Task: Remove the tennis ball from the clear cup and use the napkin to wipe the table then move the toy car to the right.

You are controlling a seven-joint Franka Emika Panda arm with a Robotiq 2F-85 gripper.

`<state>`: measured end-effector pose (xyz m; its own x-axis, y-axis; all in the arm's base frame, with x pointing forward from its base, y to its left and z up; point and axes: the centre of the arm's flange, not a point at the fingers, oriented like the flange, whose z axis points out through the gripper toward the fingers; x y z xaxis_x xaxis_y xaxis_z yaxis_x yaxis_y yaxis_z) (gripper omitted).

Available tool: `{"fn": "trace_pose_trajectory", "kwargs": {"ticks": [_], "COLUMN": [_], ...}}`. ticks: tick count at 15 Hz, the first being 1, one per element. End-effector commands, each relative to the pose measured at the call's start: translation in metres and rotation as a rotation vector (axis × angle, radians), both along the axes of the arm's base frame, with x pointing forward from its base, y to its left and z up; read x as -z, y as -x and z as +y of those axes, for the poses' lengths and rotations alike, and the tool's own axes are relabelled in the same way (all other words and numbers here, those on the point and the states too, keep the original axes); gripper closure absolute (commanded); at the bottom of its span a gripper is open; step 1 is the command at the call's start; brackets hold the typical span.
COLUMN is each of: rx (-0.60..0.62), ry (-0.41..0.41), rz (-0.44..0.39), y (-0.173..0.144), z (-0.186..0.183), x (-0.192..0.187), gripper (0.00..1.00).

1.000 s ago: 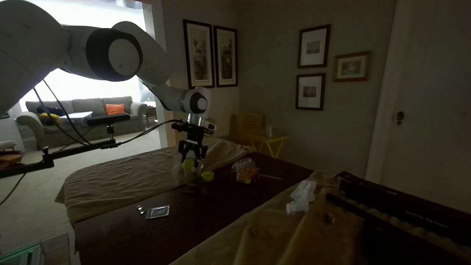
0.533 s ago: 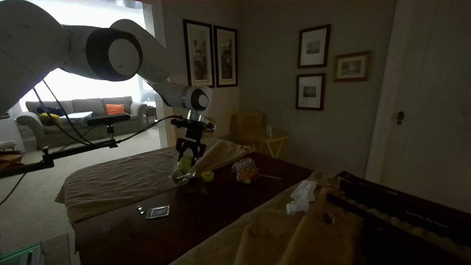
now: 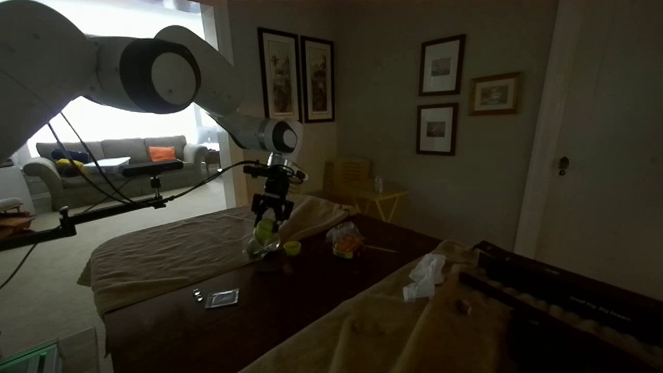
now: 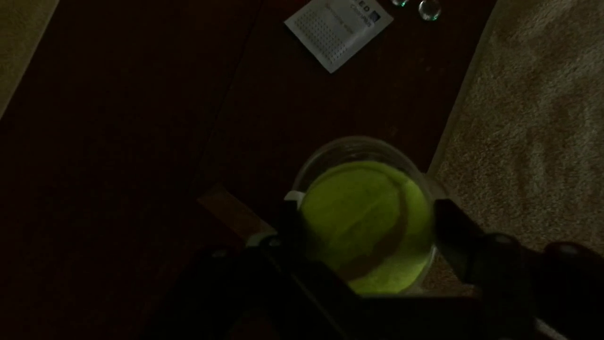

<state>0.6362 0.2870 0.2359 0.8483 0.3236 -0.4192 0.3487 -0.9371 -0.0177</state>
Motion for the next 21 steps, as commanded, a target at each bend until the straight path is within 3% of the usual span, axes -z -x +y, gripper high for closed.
{"fn": "trace_pose_trajectory", "kwargs": {"ticks": [1, 3, 4, 12, 15, 21], "rx": [0.047, 0.066, 0.081, 0.042, 0.0, 0.011], "ry": [0.059, 0.082, 0.175, 0.565, 0.488, 0.491], "rz": [-0.015, -0.018, -0.022, 0.048, 0.094, 0.066], "y": [-0.008, -0.011, -0.013, -0.015, -0.012, -0.019], "z": [-0.004, -0.009, -0.013, -0.032, -0.027, -0.023], "x": [-0.012, -0.017, -0.018, -0.043, -0.044, -0.037], "gripper": [0.52, 0.52, 0.52, 0.52, 0.52, 0.52]}}
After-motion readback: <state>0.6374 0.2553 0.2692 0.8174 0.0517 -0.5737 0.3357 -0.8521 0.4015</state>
